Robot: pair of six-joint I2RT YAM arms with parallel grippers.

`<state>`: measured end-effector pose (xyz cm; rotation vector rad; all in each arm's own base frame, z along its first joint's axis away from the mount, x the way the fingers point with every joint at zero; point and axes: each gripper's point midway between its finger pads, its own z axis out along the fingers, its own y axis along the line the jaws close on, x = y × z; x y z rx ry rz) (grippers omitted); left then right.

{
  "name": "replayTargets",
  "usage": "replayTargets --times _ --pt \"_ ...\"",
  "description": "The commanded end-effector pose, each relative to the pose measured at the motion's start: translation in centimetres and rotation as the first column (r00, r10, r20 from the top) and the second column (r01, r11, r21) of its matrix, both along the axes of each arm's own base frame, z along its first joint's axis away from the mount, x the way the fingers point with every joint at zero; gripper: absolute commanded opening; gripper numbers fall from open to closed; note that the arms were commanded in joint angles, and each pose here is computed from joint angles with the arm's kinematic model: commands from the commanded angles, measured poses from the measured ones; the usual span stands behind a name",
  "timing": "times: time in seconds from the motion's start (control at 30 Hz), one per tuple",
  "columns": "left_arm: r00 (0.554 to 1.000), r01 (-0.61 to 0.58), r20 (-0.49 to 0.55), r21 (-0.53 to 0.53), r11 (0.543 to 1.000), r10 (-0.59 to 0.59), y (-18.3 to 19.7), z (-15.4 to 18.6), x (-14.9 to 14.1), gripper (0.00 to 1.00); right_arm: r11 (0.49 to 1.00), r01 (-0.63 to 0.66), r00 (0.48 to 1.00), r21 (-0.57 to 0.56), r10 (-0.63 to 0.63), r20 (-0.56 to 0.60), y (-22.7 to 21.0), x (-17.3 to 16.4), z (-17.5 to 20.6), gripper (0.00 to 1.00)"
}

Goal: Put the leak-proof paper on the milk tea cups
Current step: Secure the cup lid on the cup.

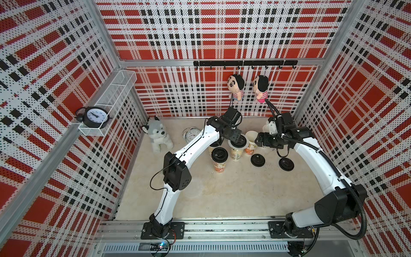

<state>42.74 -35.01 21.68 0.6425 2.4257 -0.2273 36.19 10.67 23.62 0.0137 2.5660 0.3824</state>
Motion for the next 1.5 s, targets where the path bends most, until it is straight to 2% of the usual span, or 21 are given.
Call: replayTargets --times 0.0,0.67,0.8,0.97,1.47 --pt "1.0 0.018 0.015 0.006 1.0 -0.018 -1.0 -0.3 0.1 0.75 1.0 0.0 0.999 0.005 0.0 0.032 -0.3 -0.3 0.8 0.87" --pt "0.999 0.008 -0.031 0.095 0.995 -0.005 -0.4 -3.8 -1.4 0.74 0.998 -0.022 1.0 0.061 0.021 0.019 1.4 0.0 -0.1 0.86" --pt "0.999 0.004 -0.044 0.11 0.994 0.001 -0.2 -4.5 -2.0 0.74 0.997 -0.017 1.0 0.069 0.017 0.011 2.5 0.5 -0.8 0.79" --pt "0.999 -0.006 -0.049 0.127 0.992 0.013 0.3 -5.0 -2.6 0.74 0.997 -0.008 1.0 0.082 0.007 0.01 4.1 1.3 -1.6 0.66" --pt "0.998 -0.013 -0.061 0.136 0.991 0.021 0.8 -6.1 -3.3 0.73 0.996 0.019 1.0 0.09 -0.017 -0.021 5.8 2.8 -3.7 0.58"
